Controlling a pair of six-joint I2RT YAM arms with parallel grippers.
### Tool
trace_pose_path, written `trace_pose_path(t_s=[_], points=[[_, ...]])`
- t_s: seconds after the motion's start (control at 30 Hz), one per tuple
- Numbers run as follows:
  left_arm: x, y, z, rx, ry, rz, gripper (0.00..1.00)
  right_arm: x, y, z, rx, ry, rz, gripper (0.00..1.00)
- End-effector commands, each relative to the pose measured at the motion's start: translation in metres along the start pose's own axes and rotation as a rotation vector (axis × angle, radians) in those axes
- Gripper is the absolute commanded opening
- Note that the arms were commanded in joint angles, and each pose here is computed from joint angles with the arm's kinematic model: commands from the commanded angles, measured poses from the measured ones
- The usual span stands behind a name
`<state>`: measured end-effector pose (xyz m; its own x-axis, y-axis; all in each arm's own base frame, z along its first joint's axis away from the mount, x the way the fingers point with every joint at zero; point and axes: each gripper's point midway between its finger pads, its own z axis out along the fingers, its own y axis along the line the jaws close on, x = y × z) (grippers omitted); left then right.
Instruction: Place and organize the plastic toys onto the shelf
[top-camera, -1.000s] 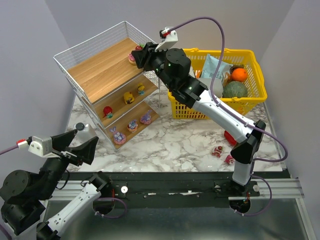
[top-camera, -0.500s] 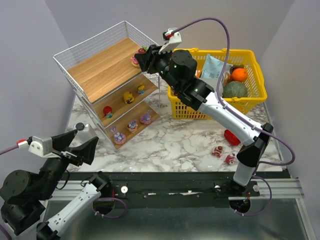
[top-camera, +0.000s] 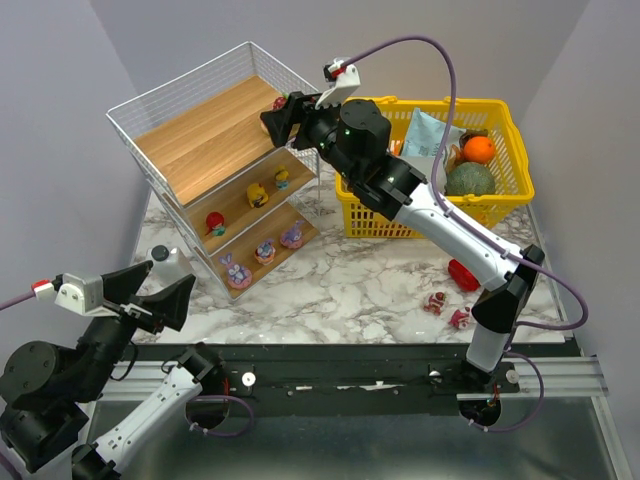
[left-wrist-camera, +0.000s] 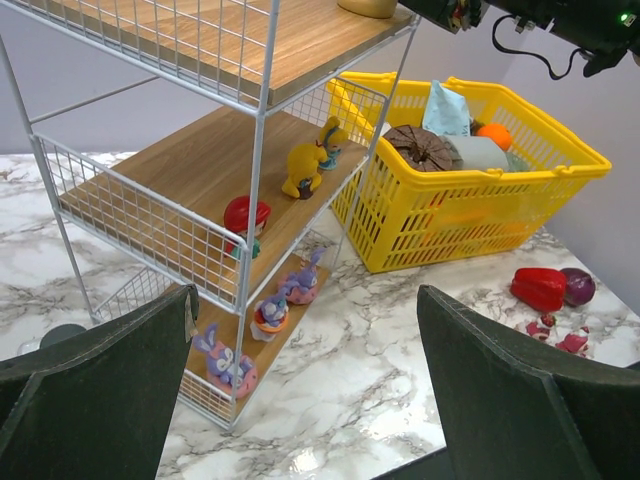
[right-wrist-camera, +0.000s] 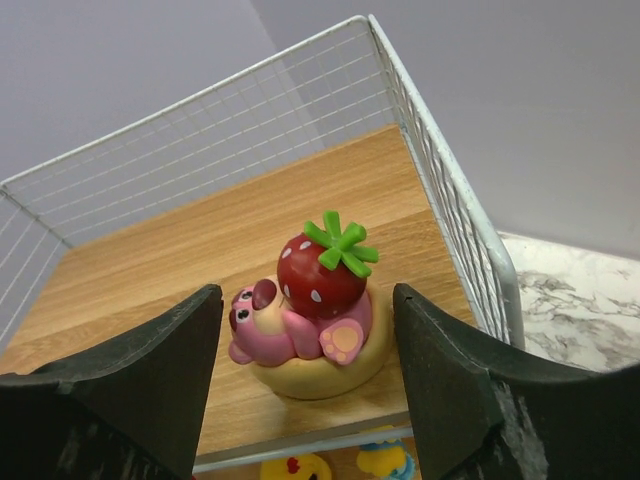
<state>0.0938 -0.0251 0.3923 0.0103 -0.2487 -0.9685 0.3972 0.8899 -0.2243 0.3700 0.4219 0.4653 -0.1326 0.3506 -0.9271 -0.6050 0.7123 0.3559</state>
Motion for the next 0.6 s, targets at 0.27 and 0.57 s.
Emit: trace_pose_path(t_s=[0.27,0.57], points=[[-0.007,0.004,-0.006,-0.013,-0.025,-0.005,0.99,-0.044,0.009,-0.044,-0.041,-0.053,0.034,0.86],[-0.012,0.000,-0.007,0.007,-0.029,-0.003,0.99,-0.040,0.014,-0.092,-0.119,0.003,0.052,0.90]])
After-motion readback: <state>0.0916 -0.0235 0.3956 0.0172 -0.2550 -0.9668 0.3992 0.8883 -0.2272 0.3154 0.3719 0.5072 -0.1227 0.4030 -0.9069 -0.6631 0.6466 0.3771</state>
